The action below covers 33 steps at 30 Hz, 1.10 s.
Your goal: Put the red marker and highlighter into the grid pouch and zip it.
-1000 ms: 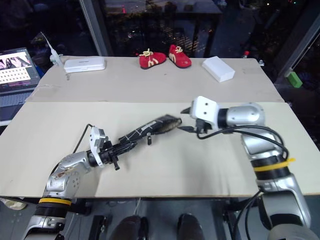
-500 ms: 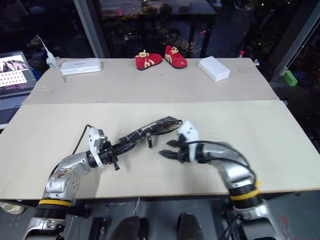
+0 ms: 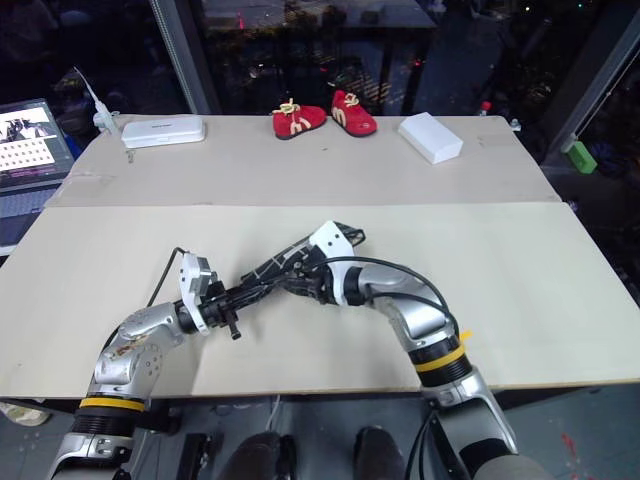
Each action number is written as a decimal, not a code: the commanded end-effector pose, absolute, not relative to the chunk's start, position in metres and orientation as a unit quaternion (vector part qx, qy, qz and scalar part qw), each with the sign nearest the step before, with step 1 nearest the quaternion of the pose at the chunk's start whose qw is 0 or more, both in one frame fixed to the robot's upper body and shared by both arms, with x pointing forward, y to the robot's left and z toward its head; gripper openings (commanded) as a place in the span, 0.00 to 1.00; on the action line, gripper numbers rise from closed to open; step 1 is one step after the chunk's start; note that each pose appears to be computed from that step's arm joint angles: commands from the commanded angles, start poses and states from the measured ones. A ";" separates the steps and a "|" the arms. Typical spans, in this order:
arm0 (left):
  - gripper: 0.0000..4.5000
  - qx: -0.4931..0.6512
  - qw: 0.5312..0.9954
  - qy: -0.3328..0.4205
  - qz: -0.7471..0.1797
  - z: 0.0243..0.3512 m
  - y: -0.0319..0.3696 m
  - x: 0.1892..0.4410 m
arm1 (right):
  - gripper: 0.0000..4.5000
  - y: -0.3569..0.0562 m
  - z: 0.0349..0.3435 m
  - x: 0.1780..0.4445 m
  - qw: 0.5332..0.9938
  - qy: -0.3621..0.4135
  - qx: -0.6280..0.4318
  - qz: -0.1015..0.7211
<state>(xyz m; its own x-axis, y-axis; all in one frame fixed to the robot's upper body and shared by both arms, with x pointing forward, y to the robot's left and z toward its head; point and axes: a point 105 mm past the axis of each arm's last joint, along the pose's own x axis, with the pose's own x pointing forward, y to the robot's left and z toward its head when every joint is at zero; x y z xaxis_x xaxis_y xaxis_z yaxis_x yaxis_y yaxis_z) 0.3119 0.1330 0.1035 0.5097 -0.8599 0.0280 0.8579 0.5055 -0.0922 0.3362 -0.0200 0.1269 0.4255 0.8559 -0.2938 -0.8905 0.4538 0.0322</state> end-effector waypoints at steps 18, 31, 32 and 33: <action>0.00 -0.045 0.868 -0.001 -0.495 0.109 0.133 0.305 | 0.01 -0.114 0.145 0.359 0.889 0.120 -0.100 0.430; 0.00 -0.043 0.868 0.006 -0.494 0.109 0.135 0.301 | 0.01 -0.165 0.153 0.369 0.916 0.113 -0.111 0.369; 0.00 -0.043 0.868 0.006 -0.495 0.109 0.135 0.301 | 0.01 -0.165 0.152 0.369 0.917 0.113 -0.109 0.367; 0.00 -0.043 0.868 0.006 -0.495 0.109 0.134 0.301 | 0.01 -0.166 0.152 0.370 0.919 0.111 -0.107 0.364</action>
<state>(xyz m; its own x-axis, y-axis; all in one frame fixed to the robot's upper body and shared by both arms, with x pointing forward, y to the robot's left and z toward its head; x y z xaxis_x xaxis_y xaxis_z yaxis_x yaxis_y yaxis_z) 0.3017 0.1274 0.1000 0.4977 -0.8673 0.0104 0.8631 0.4941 -0.1044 0.3644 -0.1504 0.1383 0.6478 0.6869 -0.3295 -0.7439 0.6636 -0.0793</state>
